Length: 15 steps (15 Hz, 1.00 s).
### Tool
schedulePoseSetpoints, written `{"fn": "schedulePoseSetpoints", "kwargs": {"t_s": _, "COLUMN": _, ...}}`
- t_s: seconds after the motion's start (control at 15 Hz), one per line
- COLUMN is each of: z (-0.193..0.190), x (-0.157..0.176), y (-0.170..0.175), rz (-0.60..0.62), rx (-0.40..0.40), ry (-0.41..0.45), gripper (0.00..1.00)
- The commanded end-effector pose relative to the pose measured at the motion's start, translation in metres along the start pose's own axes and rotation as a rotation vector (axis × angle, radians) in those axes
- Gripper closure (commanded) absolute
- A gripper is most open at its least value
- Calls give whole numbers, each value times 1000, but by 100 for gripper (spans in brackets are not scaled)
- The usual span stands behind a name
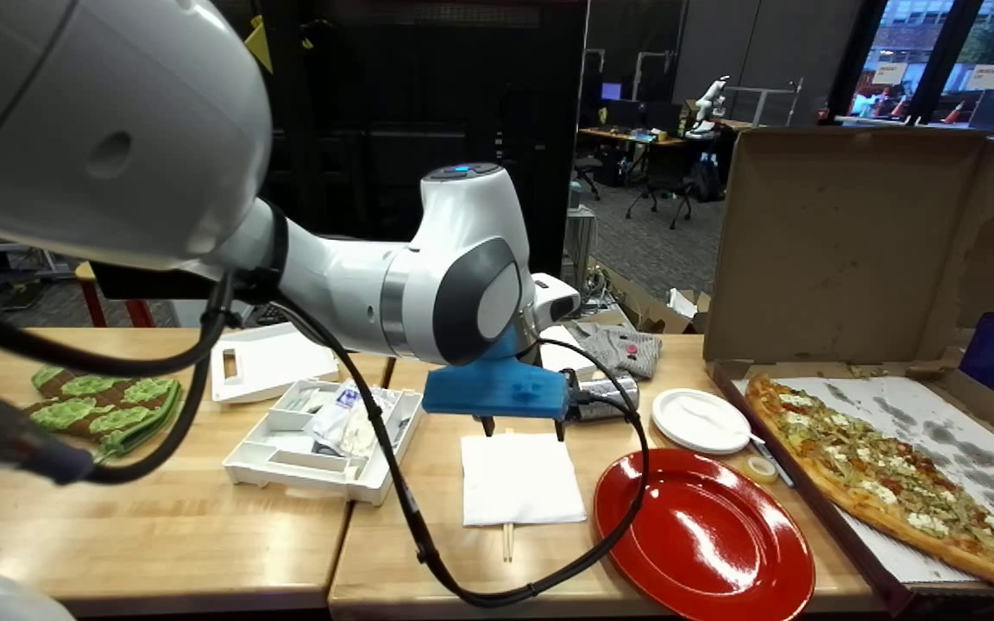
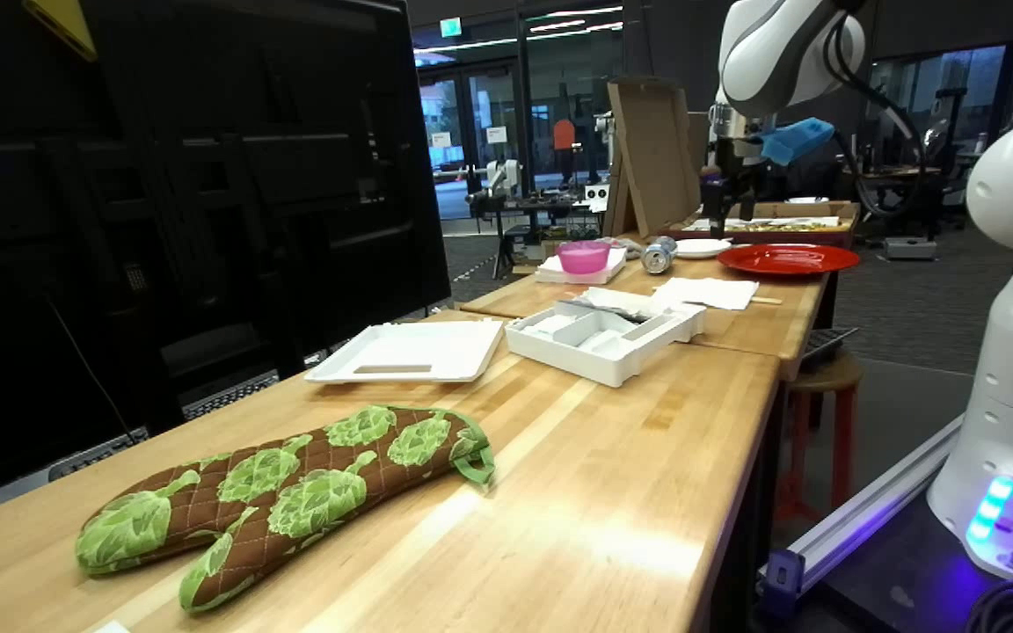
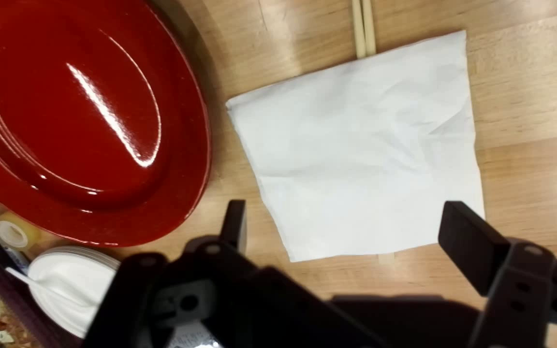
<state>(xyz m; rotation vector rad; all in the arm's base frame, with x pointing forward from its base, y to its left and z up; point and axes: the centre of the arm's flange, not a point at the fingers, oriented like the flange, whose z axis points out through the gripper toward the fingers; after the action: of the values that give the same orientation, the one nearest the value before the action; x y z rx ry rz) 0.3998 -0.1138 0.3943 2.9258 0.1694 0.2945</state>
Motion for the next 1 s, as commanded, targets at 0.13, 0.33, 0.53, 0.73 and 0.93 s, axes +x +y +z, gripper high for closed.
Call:
{"fn": "schedulePoseSetpoints", "kwargs": {"t_s": 0.13, "z": 2, "x": 4, "y": -29, "rz": -117, "rx": 44, "ry": 29, "gripper": 0}}
{"fn": "schedulePoseSetpoints", "kwargs": {"t_s": 0.33, "z": 2, "x": 5, "y": -51, "rz": -174, "rx": 46, "ry": 41, "gripper": 0}}
{"fn": "schedulePoseSetpoints", "kwargs": {"t_s": 0.53, "z": 4, "x": 6, "y": -76, "rz": -240, "rx": 55, "ry": 51, "gripper": 0}}
{"fn": "schedulePoseSetpoints", "kwargs": {"t_s": 0.73, "z": 11, "x": 4, "y": -108, "rz": -308, "rx": 42, "ry": 52, "gripper": 0}}
{"fn": "schedulePoseSetpoints", "kwargs": {"t_s": 0.93, "z": 9, "x": 7, "y": -106, "rz": -286, "rx": 41, "ry": 43, "gripper": 0}}
